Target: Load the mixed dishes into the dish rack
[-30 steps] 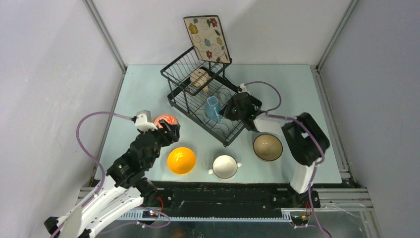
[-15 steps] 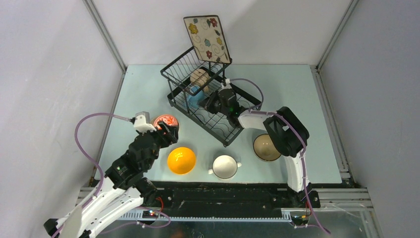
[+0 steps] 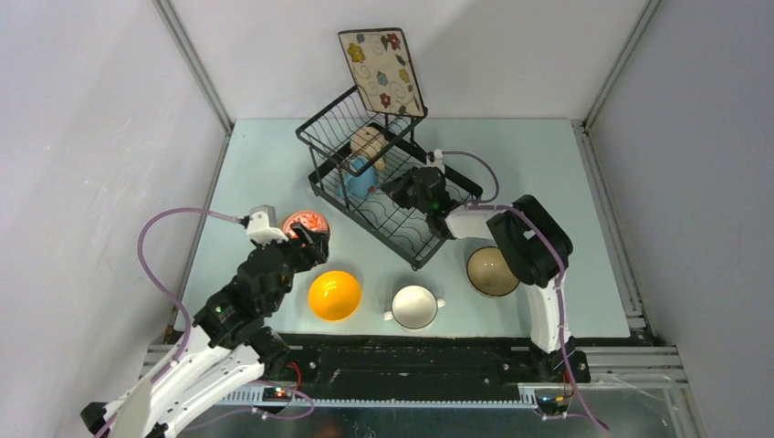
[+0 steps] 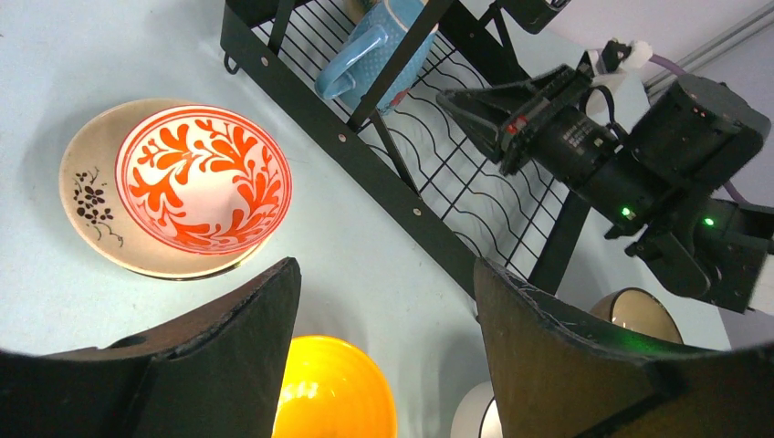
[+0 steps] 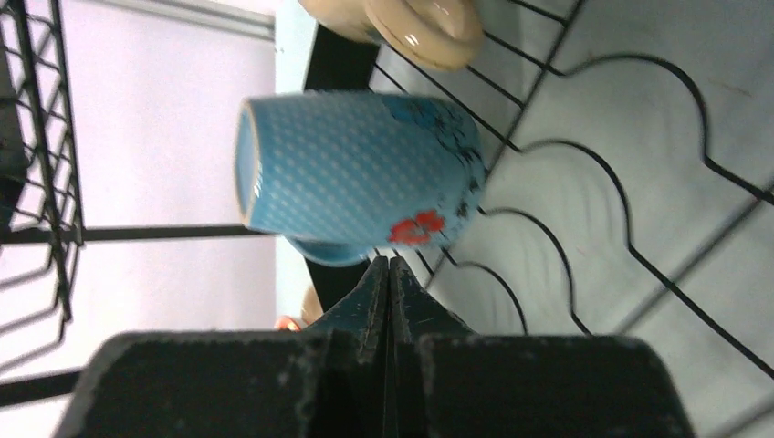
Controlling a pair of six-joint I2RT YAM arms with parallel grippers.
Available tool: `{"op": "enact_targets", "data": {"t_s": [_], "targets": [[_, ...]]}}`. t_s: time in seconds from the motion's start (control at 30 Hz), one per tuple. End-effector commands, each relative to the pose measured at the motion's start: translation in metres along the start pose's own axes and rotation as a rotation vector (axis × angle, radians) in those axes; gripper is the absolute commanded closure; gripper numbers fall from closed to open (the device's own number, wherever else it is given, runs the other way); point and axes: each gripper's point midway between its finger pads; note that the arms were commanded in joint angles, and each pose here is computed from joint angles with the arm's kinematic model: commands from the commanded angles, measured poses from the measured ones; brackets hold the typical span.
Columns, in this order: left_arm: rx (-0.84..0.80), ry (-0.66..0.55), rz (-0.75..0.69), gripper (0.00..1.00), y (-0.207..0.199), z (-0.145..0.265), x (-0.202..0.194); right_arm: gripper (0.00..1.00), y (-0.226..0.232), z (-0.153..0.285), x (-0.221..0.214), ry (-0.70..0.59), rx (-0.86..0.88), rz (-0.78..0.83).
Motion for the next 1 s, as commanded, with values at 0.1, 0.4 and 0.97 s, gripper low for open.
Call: {"op": "enact_targets", "data": {"t_s": [0.1,0.4,0.97], "targets": [[0.005,-0.042,0.027,0.24,0.000,0.003,0.012,0.99,0.049,-0.059,0.012,-0.092,0.064,-0.038],[0.010,-0.025,0.030,0.24,0.000,0.001,0.007,1.00,0.072,-0.060,0.014,-0.092,0.116,-0.051],[-0.176,0.293,-0.025,0.21,-0.037,-0.013,-0.076,0.82,0.013,0.150,0.025,-0.071,-0.018,0.317]]}}
Point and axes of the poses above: each gripper's point midway between its finger pads, its own z axis back along the fingers, its own y axis along the line the jaws close on, x = y × z, and after that the axes turned 7 degrees about z, right-handed
